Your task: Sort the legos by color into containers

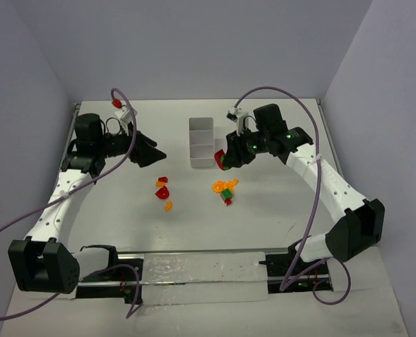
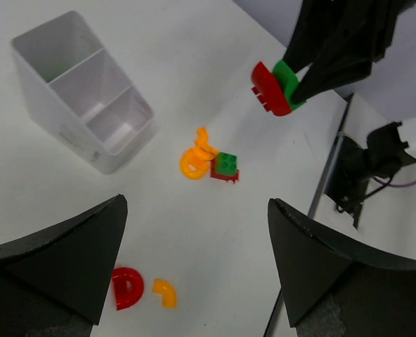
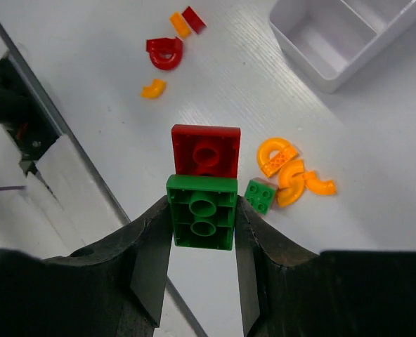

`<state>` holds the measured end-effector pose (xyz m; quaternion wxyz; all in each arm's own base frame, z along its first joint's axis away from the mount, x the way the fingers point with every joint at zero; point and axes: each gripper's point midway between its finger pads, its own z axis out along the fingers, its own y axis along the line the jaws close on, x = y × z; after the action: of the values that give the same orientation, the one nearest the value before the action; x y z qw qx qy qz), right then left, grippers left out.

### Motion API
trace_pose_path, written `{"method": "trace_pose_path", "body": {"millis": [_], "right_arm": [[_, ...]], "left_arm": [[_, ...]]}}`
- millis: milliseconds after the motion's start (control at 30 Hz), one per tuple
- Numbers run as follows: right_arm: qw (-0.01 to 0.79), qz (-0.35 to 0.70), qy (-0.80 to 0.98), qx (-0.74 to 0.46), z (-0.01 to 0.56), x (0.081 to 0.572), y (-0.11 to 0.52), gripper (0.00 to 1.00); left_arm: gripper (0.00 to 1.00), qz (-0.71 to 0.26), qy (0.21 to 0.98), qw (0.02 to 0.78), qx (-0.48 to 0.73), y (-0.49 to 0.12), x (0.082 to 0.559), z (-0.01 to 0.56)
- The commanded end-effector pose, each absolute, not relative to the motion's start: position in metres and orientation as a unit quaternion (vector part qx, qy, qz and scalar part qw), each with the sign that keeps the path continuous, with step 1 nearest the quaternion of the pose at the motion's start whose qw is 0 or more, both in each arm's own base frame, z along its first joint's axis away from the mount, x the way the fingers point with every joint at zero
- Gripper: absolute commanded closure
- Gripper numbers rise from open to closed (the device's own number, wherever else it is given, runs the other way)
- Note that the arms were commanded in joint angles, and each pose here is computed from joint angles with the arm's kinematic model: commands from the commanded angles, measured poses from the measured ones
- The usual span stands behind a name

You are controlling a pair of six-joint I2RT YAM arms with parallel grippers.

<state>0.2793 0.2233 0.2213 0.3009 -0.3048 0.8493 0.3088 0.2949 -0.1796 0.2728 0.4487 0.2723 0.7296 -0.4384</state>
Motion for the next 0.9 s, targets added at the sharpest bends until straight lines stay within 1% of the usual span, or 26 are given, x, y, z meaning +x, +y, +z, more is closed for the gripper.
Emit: {"method": "trace_pose_path", "body": {"millis": [0, 267, 500, 700, 867], "right_arm": [[0.341, 0.377, 0.791, -0.34, 0.264, 0.274, 0.247, 1.0], [0.337, 0.435, 0.74, -0.386, 0.281, 0.244, 0.273, 1.0], [0.336, 0.441, 0.719, -0.42, 0.284, 0.223, 0.288, 1.0], [0.33, 0.446, 0.71, -0.435, 0.288, 0.214, 0.298, 1.0], [0.325, 0.451, 0.704, -0.442, 0.29, 0.21, 0.302, 1.0]], "left_arm": [[0.1, -0.495, 0.678, 0.432, 0.329, -0.21, 0.261, 0.294], [0.14, -0.536, 0.65, 0.385, 0.377, -0.245, 0.23, 0.291], [0.16, -0.548, 0.637, 0.362, 0.403, -0.26, 0.218, 0.29], [0.17, -0.562, 0.626, 0.337, 0.424, -0.274, 0.203, 0.286], [0.17, -0.569, 0.62, 0.33, 0.428, -0.277, 0.2, 0.287]]}}
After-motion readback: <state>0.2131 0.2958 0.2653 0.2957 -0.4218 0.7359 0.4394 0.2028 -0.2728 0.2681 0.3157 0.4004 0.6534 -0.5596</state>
